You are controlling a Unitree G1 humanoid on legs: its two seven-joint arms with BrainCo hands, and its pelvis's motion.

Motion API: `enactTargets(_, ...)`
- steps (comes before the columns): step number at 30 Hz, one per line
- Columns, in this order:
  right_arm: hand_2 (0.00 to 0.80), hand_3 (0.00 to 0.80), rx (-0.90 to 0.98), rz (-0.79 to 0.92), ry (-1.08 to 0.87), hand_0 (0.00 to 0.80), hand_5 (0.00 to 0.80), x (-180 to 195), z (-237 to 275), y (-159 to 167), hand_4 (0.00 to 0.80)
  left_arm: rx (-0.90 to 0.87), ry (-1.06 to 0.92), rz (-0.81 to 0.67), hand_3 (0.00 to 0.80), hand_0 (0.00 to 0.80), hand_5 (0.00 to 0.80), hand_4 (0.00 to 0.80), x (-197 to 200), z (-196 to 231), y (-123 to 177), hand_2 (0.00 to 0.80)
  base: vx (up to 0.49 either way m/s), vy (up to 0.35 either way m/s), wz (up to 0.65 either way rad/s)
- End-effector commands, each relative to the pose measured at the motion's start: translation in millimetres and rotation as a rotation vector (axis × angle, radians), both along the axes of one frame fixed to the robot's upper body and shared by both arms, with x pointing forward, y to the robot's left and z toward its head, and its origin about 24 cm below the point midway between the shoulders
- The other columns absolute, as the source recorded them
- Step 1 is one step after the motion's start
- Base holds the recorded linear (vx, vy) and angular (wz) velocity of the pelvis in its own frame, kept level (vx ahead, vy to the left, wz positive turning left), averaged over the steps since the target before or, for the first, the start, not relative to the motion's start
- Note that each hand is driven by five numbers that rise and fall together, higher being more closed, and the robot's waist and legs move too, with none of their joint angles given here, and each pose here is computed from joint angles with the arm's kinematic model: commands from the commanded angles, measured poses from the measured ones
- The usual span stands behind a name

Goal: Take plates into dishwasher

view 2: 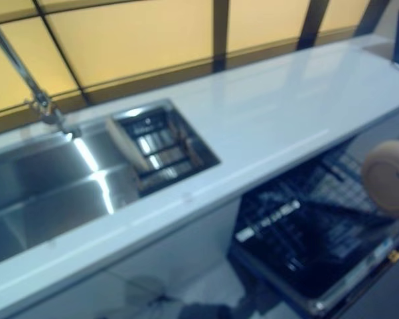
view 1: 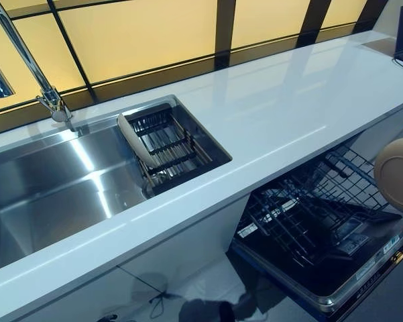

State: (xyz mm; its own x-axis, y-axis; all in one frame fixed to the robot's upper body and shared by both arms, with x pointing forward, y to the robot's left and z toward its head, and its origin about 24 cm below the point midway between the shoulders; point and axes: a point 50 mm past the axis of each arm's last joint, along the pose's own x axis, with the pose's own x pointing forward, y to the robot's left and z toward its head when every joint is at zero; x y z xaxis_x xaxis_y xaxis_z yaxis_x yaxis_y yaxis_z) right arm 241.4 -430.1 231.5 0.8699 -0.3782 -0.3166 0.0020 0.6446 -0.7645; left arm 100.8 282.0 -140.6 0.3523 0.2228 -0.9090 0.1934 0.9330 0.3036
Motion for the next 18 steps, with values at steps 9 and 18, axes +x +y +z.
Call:
enactTargets(9,0.800,0.800,-0.038,0.115,-0.054,0.800,0.800,18,-1,19,0.800,0.064,0.023,-0.010,0.000,0.000,0.000,0.000,-1,6,21,0.000,0.000,0.000,0.00)
enactTargets(18,0.800,0.800,-0.027,0.131,-0.101,0.800,0.800,33,-5,32,0.800,0.045,0.003,-0.020,0.000,0.000,0.000,0.000,5,6,17,0.000,0.000,0.000,0.00)
